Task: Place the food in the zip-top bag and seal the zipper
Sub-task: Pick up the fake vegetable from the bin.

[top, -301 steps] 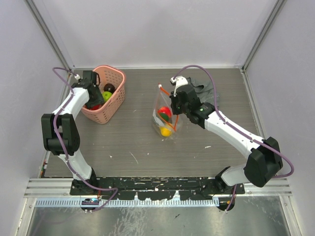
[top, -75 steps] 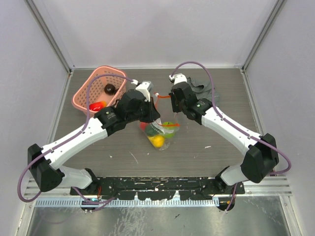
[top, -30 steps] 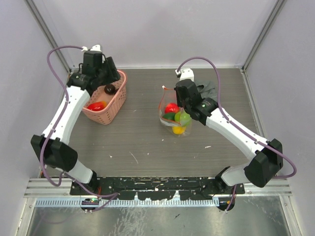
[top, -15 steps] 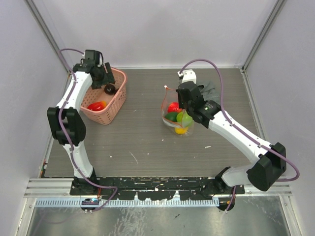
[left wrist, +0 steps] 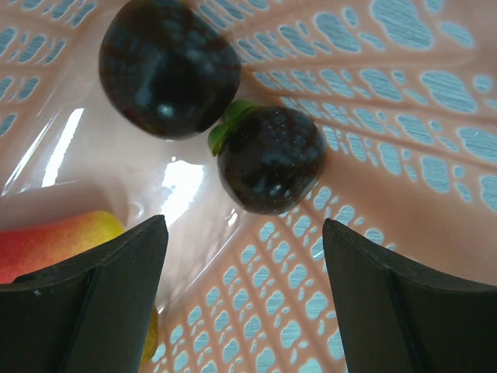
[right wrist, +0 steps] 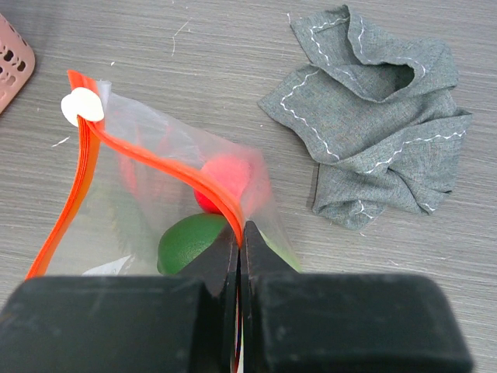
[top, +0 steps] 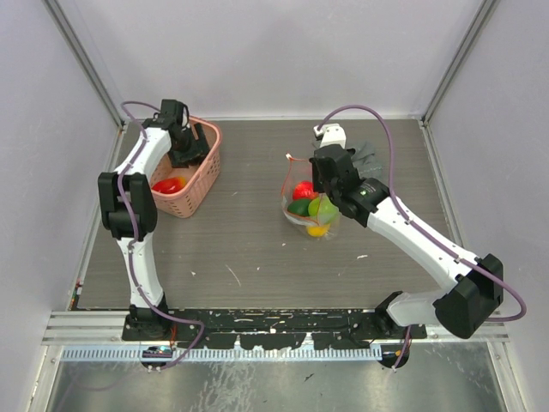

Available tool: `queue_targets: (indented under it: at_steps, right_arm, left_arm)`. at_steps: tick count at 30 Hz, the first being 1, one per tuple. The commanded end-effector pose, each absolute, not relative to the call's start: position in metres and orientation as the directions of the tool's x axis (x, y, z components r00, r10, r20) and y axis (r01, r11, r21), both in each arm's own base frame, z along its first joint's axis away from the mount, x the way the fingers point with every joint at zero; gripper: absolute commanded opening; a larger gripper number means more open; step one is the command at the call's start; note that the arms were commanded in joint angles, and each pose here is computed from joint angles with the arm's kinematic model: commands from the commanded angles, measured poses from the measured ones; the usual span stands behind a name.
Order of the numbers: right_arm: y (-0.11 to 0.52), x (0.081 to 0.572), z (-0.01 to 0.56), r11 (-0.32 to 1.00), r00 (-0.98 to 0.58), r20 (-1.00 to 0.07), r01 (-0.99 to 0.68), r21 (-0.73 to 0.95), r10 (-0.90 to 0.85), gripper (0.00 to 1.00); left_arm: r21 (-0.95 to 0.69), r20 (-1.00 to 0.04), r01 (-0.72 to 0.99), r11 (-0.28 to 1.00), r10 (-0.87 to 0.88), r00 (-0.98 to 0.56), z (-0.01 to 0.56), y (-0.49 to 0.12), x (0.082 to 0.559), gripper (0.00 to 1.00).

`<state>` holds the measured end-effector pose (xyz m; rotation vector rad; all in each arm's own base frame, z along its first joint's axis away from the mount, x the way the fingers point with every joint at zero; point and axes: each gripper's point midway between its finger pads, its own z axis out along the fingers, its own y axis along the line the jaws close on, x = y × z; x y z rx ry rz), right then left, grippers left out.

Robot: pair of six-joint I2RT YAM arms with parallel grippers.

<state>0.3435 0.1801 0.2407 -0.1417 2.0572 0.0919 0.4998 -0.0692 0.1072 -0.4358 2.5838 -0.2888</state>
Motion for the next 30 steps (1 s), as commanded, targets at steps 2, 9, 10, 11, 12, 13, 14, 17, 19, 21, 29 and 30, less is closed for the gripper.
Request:
queue_targets:
  at_steps: [2,9,10,11,12,13,14,17,19,21,29,30]
  right_arm:
    - [0.183,0.343,0.265,0.988,-0.422,-0.906,-0.146,0.045,-0.021,0.01]
    - [0.187,0.340,0.252,0.985,-0.464,-0.885,-0.166,0.045,-0.038,0.01]
    - [0.187,0.339,0.251,0.985,-0.466,-0.884,-0.167,0.044,-0.040,0.01]
    - [0.187,0.339,0.251,0.985,-0.467,-0.884,-0.166,0.044,-0.039,0.01]
    - [0.186,0.339,0.248,0.986,-0.470,-0.882,-0.164,0.043,-0.040,0.01]
    - [0.186,0.339,0.248,0.986,-0.472,-0.881,-0.163,0.043,-0.040,0.01]
    - [0.187,0.339,0.247,0.986,-0.473,-0.880,-0.163,0.043,-0.039,0.01]
    - [0.187,0.338,0.244,0.986,-0.483,-0.875,-0.163,0.044,-0.041,0.01]
    - [0.187,0.338,0.243,0.986,-0.486,-0.873,-0.163,0.045,-0.040,0.01]
    - [0.188,0.338,0.244,0.985,-0.487,-0.873,-0.163,0.047,-0.039,0.01]
    - [0.190,0.340,0.246,0.985,-0.486,-0.873,-0.170,0.043,-0.046,0.01]
    - [0.190,0.341,0.246,0.985,-0.486,-0.873,-0.170,0.041,-0.047,0.01]
  left_arm:
    - [-0.391,-0.468,-0.250,0.886,-0.425,-0.775,0.107,-0.078,0.523,0.82]
    - [-0.384,-0.447,-0.295,0.875,-0.455,-0.770,0.074,-0.073,0.529,0.81]
    - [-0.384,-0.439,-0.301,0.873,-0.460,-0.771,0.069,-0.071,0.529,0.80]
    - [-0.384,-0.439,-0.305,0.871,-0.463,-0.770,0.065,-0.070,0.530,0.80]
    - [-0.384,-0.437,-0.307,0.871,-0.465,-0.770,0.060,-0.070,0.530,0.80]
    - [-0.386,-0.438,-0.310,0.869,-0.468,-0.768,0.057,-0.069,0.531,0.80]
    - [-0.387,-0.436,-0.312,0.868,-0.470,-0.767,0.054,-0.069,0.531,0.79]
    - [-0.387,-0.428,-0.312,0.868,-0.468,-0.773,0.046,-0.069,0.532,0.77]
    - [-0.386,-0.419,-0.314,0.867,-0.468,-0.778,0.041,-0.070,0.531,0.74]
    - [-0.388,-0.410,-0.313,0.867,-0.466,-0.784,0.040,-0.071,0.529,0.70]
    - [-0.394,-0.445,-0.270,0.879,-0.439,-0.781,0.061,-0.071,0.519,0.38]
    - [-0.392,-0.455,-0.260,0.882,-0.432,-0.779,0.067,-0.071,0.518,0.35]
